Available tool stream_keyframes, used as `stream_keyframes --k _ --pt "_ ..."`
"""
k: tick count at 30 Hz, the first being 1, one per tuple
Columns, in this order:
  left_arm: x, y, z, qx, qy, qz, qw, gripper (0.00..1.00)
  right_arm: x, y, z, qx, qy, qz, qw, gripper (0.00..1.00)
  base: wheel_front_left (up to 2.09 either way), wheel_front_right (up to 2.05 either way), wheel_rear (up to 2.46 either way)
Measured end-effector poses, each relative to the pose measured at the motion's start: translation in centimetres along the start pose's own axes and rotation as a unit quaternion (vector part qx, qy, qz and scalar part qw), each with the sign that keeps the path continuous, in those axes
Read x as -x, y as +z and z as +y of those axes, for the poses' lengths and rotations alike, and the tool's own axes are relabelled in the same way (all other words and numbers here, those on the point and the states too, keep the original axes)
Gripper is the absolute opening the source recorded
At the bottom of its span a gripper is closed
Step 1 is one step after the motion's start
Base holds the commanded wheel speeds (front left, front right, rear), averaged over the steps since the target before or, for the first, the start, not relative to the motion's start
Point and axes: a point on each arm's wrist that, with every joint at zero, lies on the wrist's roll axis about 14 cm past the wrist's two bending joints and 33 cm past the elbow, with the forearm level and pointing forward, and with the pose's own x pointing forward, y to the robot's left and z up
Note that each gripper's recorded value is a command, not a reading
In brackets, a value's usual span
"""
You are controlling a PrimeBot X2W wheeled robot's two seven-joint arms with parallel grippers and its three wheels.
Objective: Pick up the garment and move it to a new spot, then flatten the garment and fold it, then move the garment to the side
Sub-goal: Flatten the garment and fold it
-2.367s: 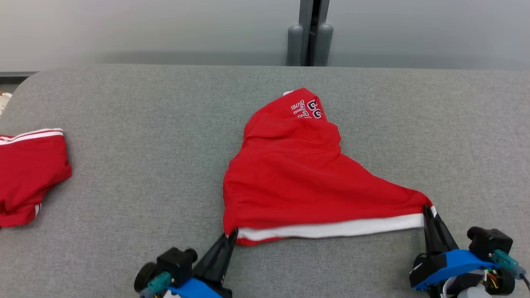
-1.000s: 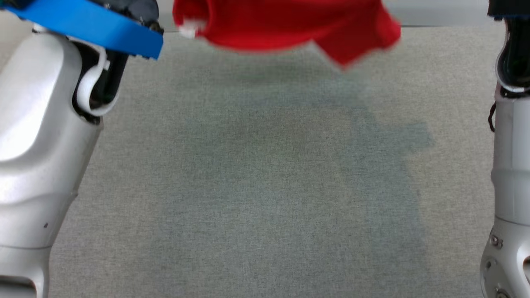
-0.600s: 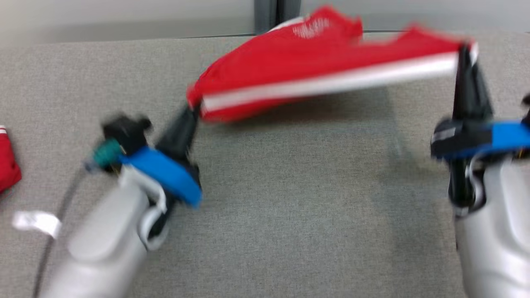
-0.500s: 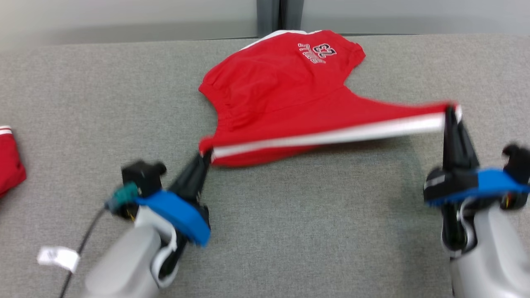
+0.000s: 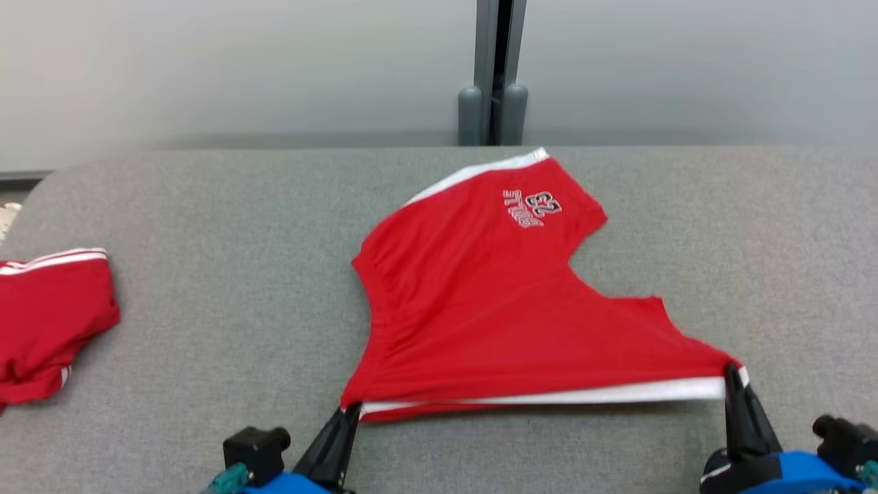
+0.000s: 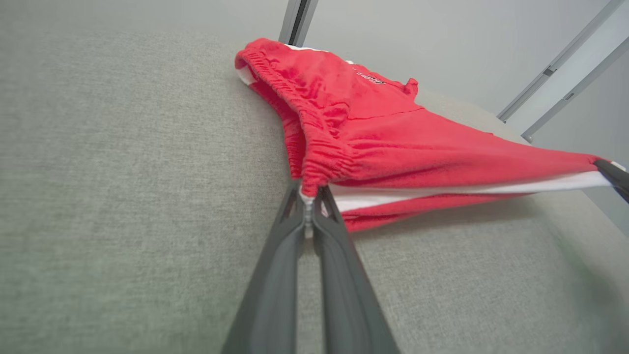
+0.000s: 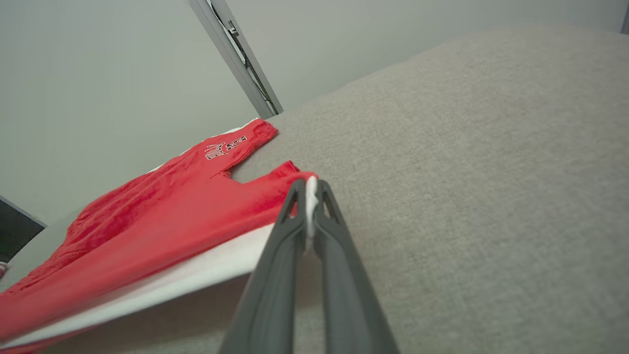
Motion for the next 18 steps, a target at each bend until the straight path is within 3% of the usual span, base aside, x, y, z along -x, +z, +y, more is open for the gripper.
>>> stream_keyframes --k 10,14,16,18 --pt "3.5 -0.6 -1.0 0.003 0.007 -0.02 1.0 0.0 4.2 -0.5 0.1 -0.012 0.012 0.003 1.0 0.0 0.0 0.0 0.0" --pt "3.2 0.8 -1.4 0.01 0.006 -0.047 0.999 0.0 3.7 0.3 0.5 -0.014 0.019 -0.01 1.0 0.0 0.0 0.0 0.0" --pt "2.6 1.9 -1.3 0.041 0.015 -0.069 0.997 0.0 2.6 1.0 1.0 -0.012 0.026 -0.018 0.999 0.0 0.0 0.0 0.0" --pt "1.4 3.5 -1.7 0.023 0.0 -0.083 0.996 0.0 0.8 2.3 2.0 -0.006 0.04 -0.036 0.999 0.0 0.0 0.0 0.0"
